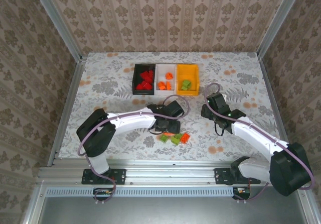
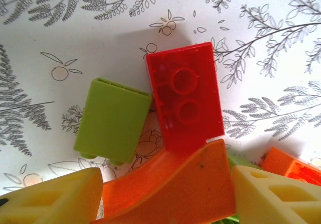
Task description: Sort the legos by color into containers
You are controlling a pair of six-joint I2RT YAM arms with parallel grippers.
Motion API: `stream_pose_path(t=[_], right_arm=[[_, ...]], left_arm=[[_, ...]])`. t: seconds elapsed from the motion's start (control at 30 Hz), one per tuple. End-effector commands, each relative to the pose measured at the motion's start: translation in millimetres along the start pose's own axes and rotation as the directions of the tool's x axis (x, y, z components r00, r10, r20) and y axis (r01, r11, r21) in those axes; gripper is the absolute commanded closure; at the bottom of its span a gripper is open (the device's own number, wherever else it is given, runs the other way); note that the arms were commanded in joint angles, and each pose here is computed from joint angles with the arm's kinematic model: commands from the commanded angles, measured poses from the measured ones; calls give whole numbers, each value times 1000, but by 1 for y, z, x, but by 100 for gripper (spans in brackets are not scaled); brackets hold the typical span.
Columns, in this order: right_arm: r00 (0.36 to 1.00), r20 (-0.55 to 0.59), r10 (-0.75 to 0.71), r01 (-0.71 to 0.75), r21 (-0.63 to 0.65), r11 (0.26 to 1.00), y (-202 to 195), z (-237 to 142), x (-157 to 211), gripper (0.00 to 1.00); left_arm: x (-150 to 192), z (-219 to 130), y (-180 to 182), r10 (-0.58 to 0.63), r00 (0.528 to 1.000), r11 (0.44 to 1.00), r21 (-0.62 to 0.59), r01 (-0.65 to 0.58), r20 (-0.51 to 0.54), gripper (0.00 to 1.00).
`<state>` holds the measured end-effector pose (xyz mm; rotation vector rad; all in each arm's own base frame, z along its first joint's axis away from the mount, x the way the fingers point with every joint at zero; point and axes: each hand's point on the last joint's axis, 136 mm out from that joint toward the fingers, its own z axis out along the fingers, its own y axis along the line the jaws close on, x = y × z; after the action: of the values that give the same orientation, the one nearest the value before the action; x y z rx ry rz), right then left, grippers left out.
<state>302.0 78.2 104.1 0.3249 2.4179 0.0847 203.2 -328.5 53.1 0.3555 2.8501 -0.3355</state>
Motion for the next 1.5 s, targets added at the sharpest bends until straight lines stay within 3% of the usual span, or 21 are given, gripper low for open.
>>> stream_pose_path(t=[0.0, 0.53, 0.93, 1.27, 1.33, 1.47], right_arm=[[1000, 26, 3, -3, -11, 1000, 0, -3, -6, 40], [999, 33, 2, -1, -10, 1000, -1, -3, -7, 41], [999, 38, 5, -4, -15, 1000, 1, -2, -10, 41], [1000, 16, 19, -18, -61, 998, 11, 0, -10, 41], [1000, 13, 11, -11, -68, 998, 14, -1, -11, 41], [999, 9, -38, 38, -67, 997, 20, -5, -12, 41]], left_arm=[[-14, -26, -7, 55, 997, 998, 3, -55, 56, 31], [-67, -28, 9, 58, 992, 998, -14, -57, 112, 32], [-159, -52, 27, 76, 970, 996, -61, -63, 229, 31], [-249, -24, 45, 80, 955, 995, -75, -61, 285, 31], [-263, -17, 46, 72, 956, 996, -69, -54, 285, 29], [-278, -11, 48, 51, 962, 996, -89, -28, 268, 16]])
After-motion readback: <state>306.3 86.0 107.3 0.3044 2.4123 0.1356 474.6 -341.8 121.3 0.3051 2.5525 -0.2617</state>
